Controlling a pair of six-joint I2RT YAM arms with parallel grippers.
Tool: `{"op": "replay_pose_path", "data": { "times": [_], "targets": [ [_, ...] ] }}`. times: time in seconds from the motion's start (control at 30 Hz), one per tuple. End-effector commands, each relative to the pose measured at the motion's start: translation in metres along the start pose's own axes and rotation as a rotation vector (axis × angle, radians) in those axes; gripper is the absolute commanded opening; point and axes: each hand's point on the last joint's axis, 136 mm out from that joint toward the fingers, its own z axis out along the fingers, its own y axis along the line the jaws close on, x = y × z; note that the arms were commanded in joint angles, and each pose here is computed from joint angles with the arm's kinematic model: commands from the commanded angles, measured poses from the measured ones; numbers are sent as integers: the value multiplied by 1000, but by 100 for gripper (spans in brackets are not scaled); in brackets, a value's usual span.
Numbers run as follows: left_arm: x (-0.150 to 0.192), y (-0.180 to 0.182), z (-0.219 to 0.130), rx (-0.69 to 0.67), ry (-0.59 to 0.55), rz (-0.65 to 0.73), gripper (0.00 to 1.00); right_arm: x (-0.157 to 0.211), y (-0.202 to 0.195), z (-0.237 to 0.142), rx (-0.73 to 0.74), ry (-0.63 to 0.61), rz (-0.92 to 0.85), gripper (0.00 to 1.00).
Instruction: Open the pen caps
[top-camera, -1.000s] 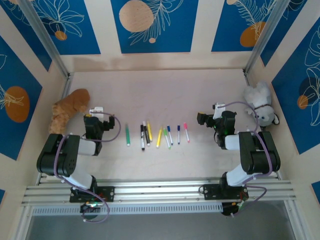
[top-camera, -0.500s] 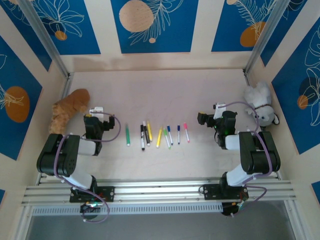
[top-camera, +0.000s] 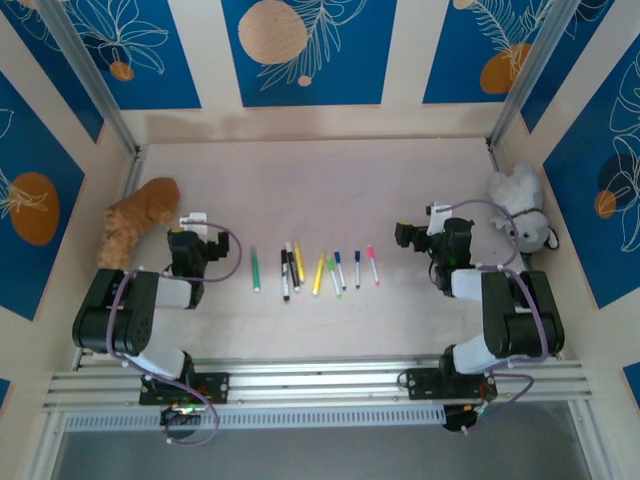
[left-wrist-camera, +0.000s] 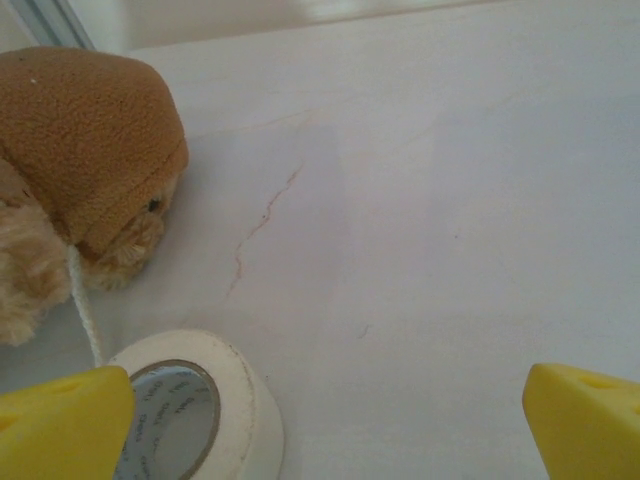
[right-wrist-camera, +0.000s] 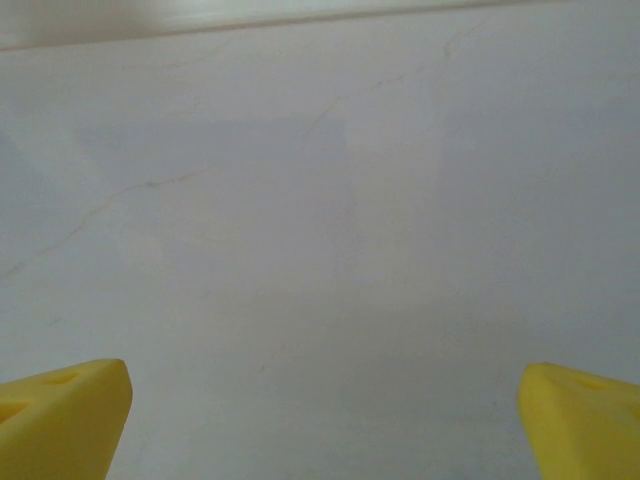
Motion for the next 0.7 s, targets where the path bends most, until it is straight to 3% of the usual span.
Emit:
{"op": "replay_pose_path", "data": {
  "times": [0.0,0.13,0.2,0.3,0.43,0.47,0.53,0.6,0.67],
  "targets": [
    [-45,2,-4,-53,13,41,100,-35,-19,-15,177,-14,61,99],
    [-86,1,-17,-25,20,-155,100,-44,-15,-30,205,71,234,99],
    [-99,-10,-20,20,103,-248,100,-45,-1,-36,194,104,255,99],
    [-110,-46,-29,180,210,-316,100,-39,18,-51,199,202,304,99],
    [-121,-85,-49,338,249,-417,100,-21,55,-72,182,367,272,100],
    [-122,-91,-54,361,254,-445,100,-16,66,-78,162,402,251,96],
    [-122,-99,-63,387,236,-505,100,-5,83,-88,136,463,236,66],
    [-119,-109,-72,471,211,-653,100,7,100,-97,73,515,229,64],
    [-124,-122,-87,557,204,-721,100,20,110,-102,37,561,243,52]
  ]
}}
